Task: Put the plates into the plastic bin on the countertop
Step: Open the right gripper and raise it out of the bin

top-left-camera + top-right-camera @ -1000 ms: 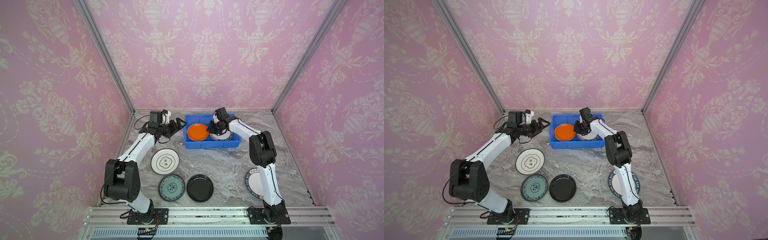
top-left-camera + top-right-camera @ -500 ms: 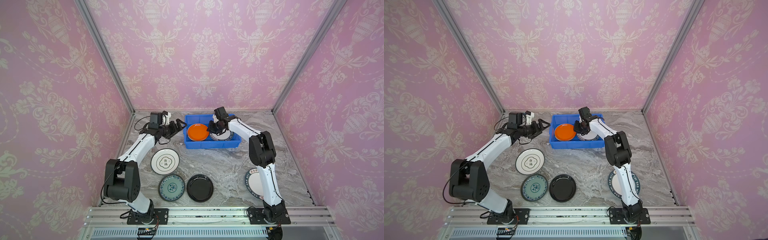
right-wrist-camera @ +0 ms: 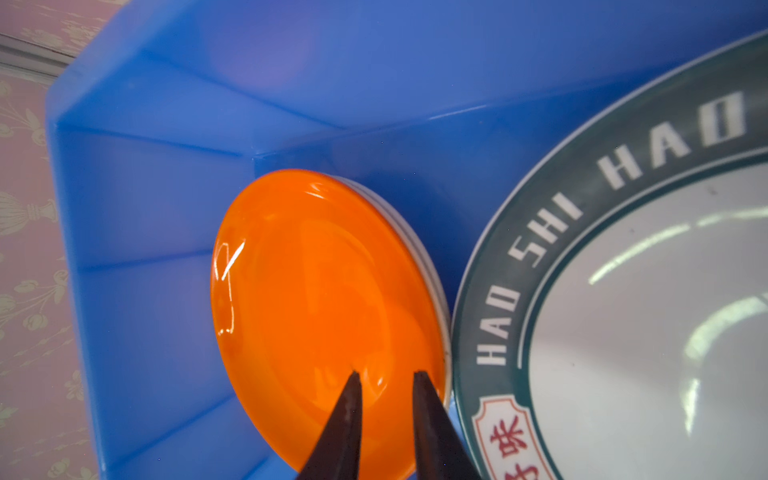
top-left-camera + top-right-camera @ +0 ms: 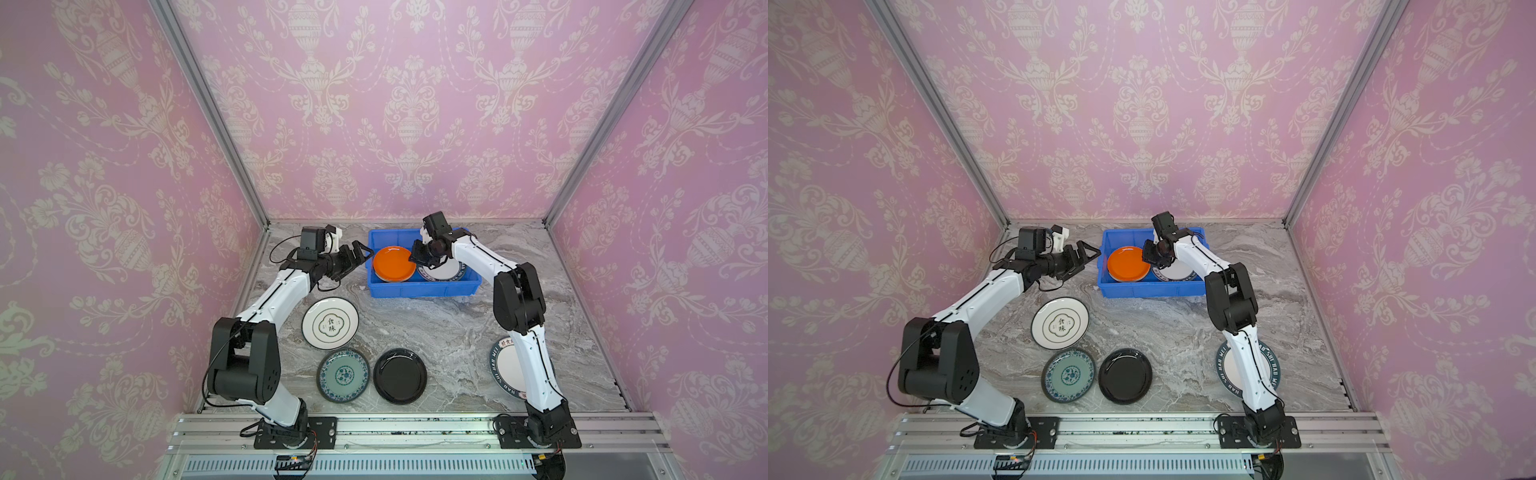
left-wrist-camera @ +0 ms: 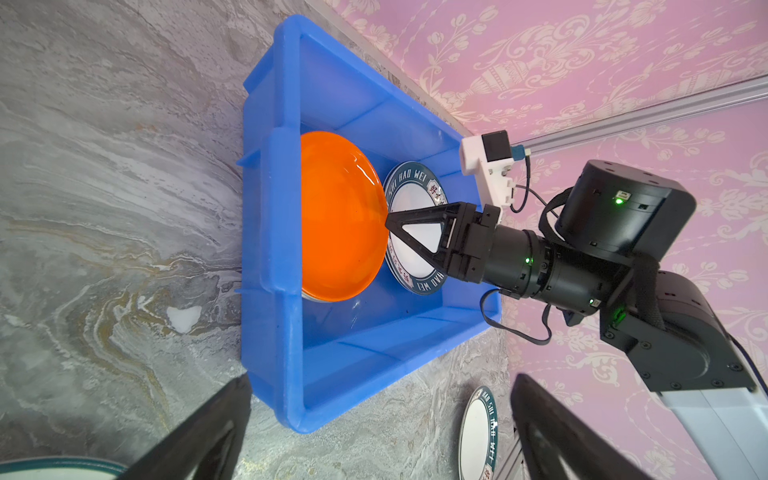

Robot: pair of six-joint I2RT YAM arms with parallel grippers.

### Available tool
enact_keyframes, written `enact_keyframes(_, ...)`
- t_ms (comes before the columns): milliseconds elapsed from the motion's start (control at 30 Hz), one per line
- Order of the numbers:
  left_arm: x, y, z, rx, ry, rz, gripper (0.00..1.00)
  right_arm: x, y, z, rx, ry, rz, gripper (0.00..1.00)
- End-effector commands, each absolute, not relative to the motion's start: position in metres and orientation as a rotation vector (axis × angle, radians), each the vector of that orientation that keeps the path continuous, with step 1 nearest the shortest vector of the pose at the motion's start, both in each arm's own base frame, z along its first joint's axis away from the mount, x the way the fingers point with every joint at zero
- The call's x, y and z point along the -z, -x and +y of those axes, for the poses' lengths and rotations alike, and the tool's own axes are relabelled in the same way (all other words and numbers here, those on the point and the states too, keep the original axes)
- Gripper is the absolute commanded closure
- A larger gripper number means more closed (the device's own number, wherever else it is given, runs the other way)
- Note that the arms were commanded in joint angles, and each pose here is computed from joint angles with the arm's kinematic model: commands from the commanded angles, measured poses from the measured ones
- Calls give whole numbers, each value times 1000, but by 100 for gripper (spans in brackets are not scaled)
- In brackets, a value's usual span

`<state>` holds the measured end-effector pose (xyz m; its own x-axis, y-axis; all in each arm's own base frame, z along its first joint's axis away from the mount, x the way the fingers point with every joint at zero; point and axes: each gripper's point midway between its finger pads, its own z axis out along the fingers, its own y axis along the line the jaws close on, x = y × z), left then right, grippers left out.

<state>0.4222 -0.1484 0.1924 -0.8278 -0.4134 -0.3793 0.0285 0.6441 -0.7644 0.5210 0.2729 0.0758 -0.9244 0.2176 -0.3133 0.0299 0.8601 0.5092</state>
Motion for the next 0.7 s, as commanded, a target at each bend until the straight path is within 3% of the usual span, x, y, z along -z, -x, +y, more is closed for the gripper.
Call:
enact_keyframes(0, -207, -419, -155, 1079, 231, 2284, 1, -119, -515, 275, -768, -124, 2586, 76)
enact_keyframes(200, -214, -417, -169, 1090, 174, 2270, 1, -191, -497, 281, -918, 6, 2390, 76)
enact_keyframes(367, -221, -411, -187, 1093, 92, 2269, 1, -237, -457, 282, -1079, 98, 2243, 76)
enact_keyframes(533, -225, -402, -200, 1074, 35, 2270, 1, -248, -400, 273, -1151, 161, 2209, 75)
enact_keyframes(667, -220, -382, -218, 1092, -56, 2284, 1, -225, -349, 254, -1117, 161, 2279, 75)
